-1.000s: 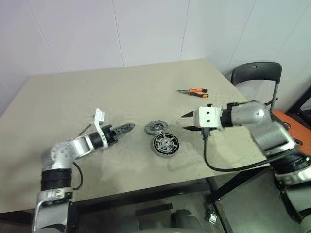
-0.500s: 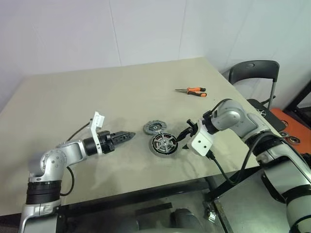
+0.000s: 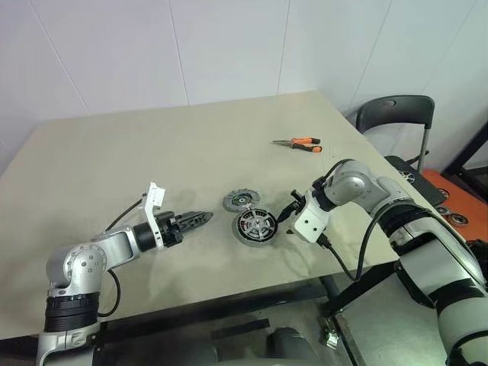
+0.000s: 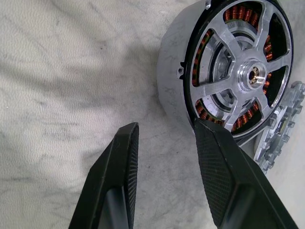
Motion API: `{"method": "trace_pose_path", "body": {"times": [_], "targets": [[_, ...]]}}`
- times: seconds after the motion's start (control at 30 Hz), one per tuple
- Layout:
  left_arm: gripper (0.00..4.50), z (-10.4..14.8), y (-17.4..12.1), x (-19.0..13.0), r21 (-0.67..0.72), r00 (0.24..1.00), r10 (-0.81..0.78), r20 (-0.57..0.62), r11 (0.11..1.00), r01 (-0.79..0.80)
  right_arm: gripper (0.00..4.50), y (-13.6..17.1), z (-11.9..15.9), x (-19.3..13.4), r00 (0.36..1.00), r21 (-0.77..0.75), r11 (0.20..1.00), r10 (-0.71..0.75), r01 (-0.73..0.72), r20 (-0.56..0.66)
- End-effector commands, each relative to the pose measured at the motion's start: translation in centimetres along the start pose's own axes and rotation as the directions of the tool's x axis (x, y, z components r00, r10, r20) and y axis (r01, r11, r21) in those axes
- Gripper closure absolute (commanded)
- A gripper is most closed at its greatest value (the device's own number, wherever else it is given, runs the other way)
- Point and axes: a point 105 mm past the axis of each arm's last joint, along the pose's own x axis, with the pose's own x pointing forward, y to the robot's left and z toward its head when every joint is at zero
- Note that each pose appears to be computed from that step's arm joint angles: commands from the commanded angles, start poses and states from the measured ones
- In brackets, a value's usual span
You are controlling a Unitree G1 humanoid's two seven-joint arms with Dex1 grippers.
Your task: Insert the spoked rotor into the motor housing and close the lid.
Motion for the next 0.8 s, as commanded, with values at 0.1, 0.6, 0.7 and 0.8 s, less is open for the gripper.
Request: {"method": "trace_pose_path", "body": {"times": [0.1, 0.6, 0.7, 0.8], "targets": [[2.11, 1.3, -0.6, -0.2, 0.024, 0.999, -0.020, 0.033, 1.000, 0.019, 2.60, -1.4, 0.6, -0.1, 1.000, -0.048, 0.999, -0.024, 0.025, 0.008], [2.11, 1.5, 0.1, 0.2, 0.003, 0.999, 0.005, 0.046, 1.000, -0.006, 4.43, -3.4, 2.7, 1.6, 0.998, -0.220, 0.974, -0.037, 0.048, 0.053], [2.11, 1.3, 0.1, 0.2, 0.000, 0.999, 0.007, 0.046, 1.000, -0.007, 4.43, -3.3, 2.7, 1.8, 0.999, -0.236, 0.971, -0.026, 0.037, 0.047], [2.11, 1.1, 0.1, 0.3, -0.005, 0.999, 0.007, 0.047, 1.000, -0.007, 4.43, -3.2, 2.8, 1.7, 0.999, -0.247, 0.969, -0.017, 0.029, 0.048]]}}
